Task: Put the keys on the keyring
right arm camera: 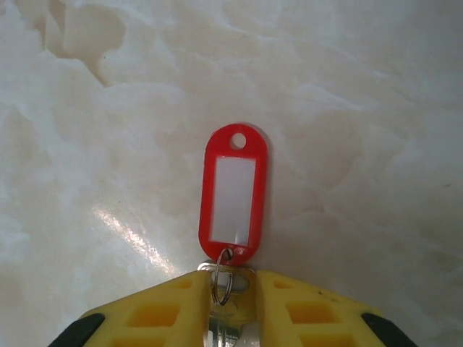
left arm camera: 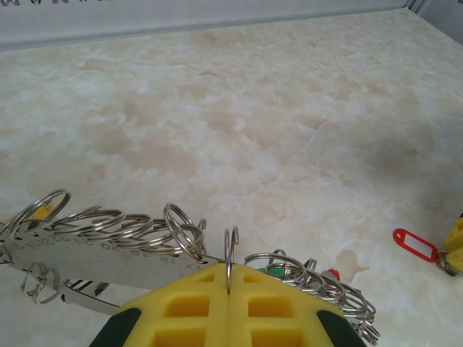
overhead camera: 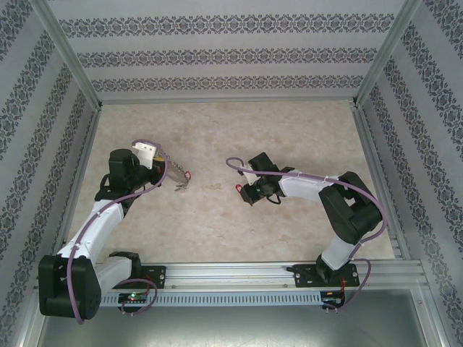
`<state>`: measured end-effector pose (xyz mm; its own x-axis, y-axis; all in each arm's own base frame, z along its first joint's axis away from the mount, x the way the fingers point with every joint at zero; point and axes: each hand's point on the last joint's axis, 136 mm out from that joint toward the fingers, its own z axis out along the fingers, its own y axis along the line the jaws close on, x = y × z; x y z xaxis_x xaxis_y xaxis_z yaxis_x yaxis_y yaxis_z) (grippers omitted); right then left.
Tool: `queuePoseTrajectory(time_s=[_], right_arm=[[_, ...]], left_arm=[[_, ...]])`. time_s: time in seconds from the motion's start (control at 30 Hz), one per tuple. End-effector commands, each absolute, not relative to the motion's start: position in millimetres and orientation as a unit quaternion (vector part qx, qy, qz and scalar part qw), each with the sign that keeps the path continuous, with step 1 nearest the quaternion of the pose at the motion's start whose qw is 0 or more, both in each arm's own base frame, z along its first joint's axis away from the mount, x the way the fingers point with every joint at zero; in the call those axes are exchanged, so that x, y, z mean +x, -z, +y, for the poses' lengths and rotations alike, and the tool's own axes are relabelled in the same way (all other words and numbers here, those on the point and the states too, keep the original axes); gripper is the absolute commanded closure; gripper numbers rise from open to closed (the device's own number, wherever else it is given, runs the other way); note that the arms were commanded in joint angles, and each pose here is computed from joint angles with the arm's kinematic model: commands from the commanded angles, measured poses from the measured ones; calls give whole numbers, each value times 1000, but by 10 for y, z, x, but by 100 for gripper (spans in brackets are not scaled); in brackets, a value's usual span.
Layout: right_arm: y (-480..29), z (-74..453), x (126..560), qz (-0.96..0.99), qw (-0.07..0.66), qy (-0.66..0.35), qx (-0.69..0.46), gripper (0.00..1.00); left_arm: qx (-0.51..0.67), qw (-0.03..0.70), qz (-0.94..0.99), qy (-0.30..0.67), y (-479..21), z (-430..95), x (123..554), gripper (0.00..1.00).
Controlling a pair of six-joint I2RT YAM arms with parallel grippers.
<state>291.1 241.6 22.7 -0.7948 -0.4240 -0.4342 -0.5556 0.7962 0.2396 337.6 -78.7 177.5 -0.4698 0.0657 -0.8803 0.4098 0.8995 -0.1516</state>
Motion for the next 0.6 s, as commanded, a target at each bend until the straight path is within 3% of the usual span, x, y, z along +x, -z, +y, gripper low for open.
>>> queuePoseTrajectory(time_s=[0.0, 0.4, 0.57], right_arm=[[-203, 2412, 2935, 928, 188, -173, -269, 79], [-160, 2459, 2875, 920, 186, -176, -296, 100], [-495, 2616, 2845, 884, 241, -242, -320, 100]], left_arm=[[169, 524, 815, 179, -2042, -879, 3408, 100], [178, 525, 812, 182, -2068, -907, 3393, 100], [238, 516, 797, 202, -2130, -1114, 3310, 100]])
